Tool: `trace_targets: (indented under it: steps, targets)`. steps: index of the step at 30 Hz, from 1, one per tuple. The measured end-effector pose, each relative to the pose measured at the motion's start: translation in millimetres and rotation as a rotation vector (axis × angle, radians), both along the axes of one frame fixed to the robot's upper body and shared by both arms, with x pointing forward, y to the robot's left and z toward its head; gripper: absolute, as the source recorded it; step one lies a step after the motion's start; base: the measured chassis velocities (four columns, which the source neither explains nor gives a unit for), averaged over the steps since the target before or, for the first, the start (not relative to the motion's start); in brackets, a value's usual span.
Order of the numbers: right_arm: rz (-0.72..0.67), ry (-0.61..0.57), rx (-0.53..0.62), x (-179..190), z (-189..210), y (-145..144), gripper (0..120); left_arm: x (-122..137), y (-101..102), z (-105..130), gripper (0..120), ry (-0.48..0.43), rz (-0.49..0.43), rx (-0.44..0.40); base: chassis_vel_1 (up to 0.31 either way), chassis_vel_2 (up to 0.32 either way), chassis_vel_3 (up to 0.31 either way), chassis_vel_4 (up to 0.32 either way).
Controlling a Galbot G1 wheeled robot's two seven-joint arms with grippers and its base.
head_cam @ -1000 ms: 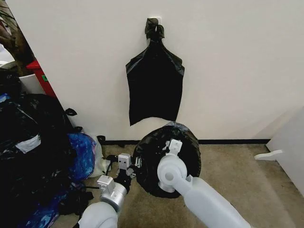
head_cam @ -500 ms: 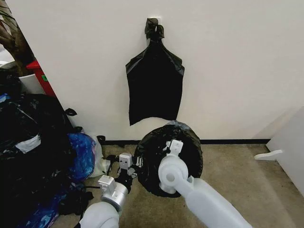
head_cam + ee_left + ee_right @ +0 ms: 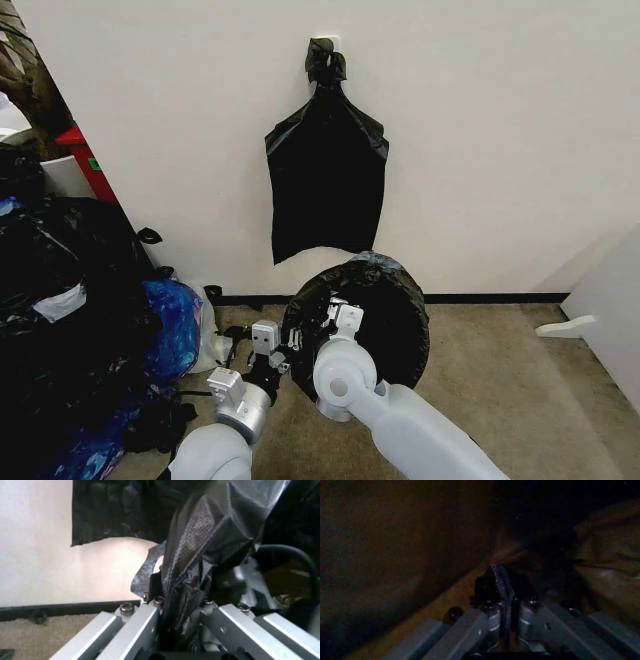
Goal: Place the garbage bag over the trash bin.
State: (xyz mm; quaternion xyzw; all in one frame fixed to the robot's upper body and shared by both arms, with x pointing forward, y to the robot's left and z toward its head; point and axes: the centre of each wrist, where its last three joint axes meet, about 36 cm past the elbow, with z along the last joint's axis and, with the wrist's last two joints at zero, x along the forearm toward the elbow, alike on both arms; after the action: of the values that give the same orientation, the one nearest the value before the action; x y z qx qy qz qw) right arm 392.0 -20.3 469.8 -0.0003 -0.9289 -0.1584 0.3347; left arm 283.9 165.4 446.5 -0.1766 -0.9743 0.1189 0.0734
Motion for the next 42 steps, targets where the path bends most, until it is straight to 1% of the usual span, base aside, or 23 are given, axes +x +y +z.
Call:
trace_targets:
  steps: [2,10,14,18,22,26,30,35,42]
  targets:
    - [-0.01,0.001,-0.005,-2.0,0.6,-7.6,0,-0.1,1.2,0.1,1,-0.001,0.002,0.003,0.0,0.0,0.0,0.0]
    - [-0.052,0.024,-0.009,-3.0,-7.0,-18.9,0,2.3,1.4,0.2,1,-0.007,0.004,0.004,0.0,0.0,0.0,0.0]
    - [-0.093,0.06,-0.026,3.1,-21.2,-29.7,0,0.1,2.2,3.8,1,-0.013,0.002,0.001,0.0,0.0,0.0,0.0]
    - [-0.105,0.086,-0.027,4.2,-25.6,-32.7,0,-0.8,2.1,5.5,1,-0.016,0.001,-0.002,0.0,0.0,0.0,0.0]
    - [-0.105,0.083,-0.021,2.6,-22.6,-32.4,0,-0.9,1.9,5.9,1,-0.017,0.001,-0.003,0.0,0.0,0.0,0.0]
    - [-0.074,0.021,0.002,-1.6,3.3,-28.2,0,-1.2,1.5,4.4,1,-0.014,0.001,-0.002,0.0,0.0,0.0,0.0]
    - [-0.073,0.0,0.003,3.4,9.2,-26.2,0,-2.2,0.8,4.4,1,-0.013,-0.001,-0.004,0.0,0.0,0.0,0.0]
    - [-0.101,0.008,-0.032,23.7,-7.5,-27.8,0,-5.1,2.3,8.5,1,-0.02,-0.005,-0.005,0.0,0.0,0.0,0.0]
    - [-0.117,0.022,-0.044,36.6,-22.9,-28.2,0,-7.1,1.1,13.1,1,-0.029,-0.01,-0.014,0.0,0.0,0.0,0.0]
